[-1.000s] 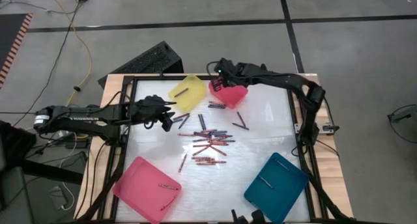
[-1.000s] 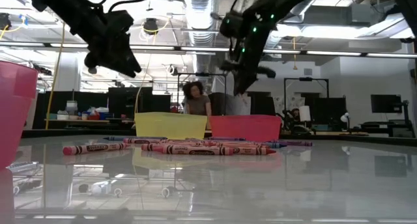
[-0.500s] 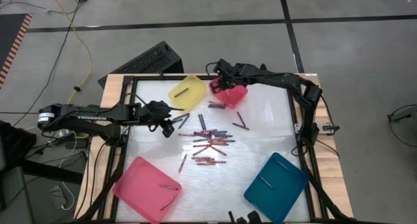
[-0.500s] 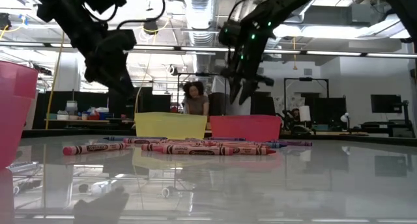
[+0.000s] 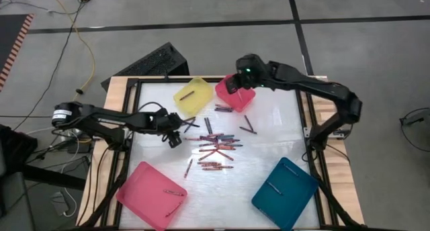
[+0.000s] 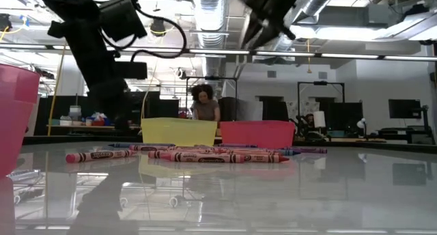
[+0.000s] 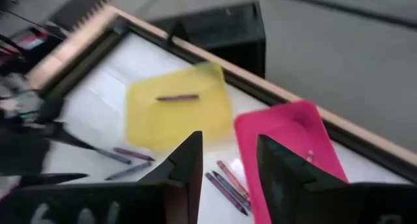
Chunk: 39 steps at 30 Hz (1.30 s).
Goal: Sort crayons
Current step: Put the blue crayon into the blue bin
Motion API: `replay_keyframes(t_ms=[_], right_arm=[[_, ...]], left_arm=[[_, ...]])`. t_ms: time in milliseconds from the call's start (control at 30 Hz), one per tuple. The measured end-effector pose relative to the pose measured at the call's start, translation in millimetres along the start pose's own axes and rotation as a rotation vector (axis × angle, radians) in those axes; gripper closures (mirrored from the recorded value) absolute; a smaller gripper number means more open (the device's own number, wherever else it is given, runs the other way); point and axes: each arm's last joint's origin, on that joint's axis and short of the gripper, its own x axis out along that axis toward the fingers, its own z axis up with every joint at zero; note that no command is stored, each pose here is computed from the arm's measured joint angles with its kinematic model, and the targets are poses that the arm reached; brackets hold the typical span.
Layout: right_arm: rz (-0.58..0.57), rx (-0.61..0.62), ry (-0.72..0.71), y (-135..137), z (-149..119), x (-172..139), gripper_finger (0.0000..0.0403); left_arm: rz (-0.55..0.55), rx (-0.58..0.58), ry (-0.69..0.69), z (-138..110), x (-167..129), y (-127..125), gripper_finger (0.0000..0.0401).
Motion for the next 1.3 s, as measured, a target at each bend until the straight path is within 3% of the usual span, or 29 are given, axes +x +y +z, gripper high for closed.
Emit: replay_keyframes(t_ms=[333,567,700,833,1133,1300], right_arm=[[0.098,-0.045,-0.091,20.8,-7.0,-57.5,0.0268],[0.164,-0.079,-0.069,37.1,-19.1,-69.6,0.0268],[0.162,-0.092,-0.075,42.7,-23.5,-73.0,0.0269],[0.169,-0.093,-0.075,46.7,-26.5,-75.3,0.0269],[0.237,-0.079,-0.078,60.3,-33.6,-82.9,0.0269],[0.281,-0.085,-0.083,68.4,-37.6,-88.1,0.0269]], left_arm=[[0.038,0.009,0.103,-7.1,23.8,0.0,0.0190],[-0.039,-0.112,0.152,-25.6,32.2,10.4,0.0191],[-0.069,-0.122,0.139,-25.8,30.4,9.9,0.0199],[-0.076,-0.148,0.147,-26.6,30.0,9.5,0.0240],[-0.065,-0.197,0.164,-28.1,29.8,9.7,0.0386],[-0.063,-0.232,0.168,-28.3,29.7,9.7,0.0388]])
